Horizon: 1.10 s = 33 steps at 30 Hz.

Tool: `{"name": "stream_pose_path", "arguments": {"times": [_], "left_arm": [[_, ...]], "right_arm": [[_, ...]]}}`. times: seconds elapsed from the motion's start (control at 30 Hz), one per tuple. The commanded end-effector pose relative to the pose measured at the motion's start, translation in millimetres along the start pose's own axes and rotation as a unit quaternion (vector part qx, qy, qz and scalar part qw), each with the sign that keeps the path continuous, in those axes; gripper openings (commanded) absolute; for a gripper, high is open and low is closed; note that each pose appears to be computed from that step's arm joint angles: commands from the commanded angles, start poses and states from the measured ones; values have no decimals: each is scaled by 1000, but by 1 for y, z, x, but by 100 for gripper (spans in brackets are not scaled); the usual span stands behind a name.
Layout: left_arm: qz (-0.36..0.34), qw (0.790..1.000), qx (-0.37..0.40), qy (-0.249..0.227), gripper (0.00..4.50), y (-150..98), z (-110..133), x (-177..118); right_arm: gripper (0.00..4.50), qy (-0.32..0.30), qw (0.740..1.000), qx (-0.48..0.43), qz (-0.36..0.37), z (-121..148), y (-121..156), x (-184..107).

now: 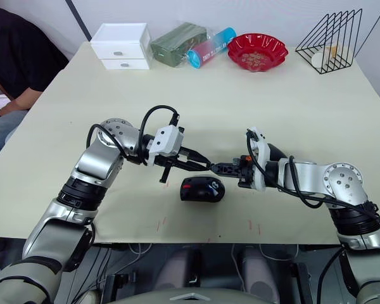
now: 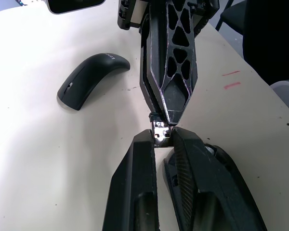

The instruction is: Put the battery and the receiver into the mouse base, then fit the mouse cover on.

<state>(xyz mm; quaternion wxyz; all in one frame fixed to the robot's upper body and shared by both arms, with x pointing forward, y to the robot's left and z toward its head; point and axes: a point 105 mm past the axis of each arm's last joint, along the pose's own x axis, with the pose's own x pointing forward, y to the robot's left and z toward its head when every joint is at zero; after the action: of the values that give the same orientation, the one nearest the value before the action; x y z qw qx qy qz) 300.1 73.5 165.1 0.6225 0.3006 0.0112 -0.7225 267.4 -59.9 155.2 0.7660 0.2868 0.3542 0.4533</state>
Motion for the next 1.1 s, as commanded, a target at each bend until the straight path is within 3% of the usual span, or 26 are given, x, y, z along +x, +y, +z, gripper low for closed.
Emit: {"name": "stream_pose_path", "arguments": {"times": [0.03, 0.77, 0.9, 1.1], "left_arm": [[-10, 1000, 15, -3, 5, -2, 4, 3], [-12, 1000, 19, -2, 5, -1, 6, 5], [-10, 1000, 20, -1, 5, -1, 6, 5], [-6, 1000, 19, 0, 5, -1, 4, 4]], "right_arm": [[5, -12, 999, -21, 23, 9, 14, -4], [5, -10, 999, -28, 29, 10, 17, -5], [129, -7, 999, -28, 26, 8, 17, -5], [129, -5, 999, -28, 29, 7, 16, -6]]}}
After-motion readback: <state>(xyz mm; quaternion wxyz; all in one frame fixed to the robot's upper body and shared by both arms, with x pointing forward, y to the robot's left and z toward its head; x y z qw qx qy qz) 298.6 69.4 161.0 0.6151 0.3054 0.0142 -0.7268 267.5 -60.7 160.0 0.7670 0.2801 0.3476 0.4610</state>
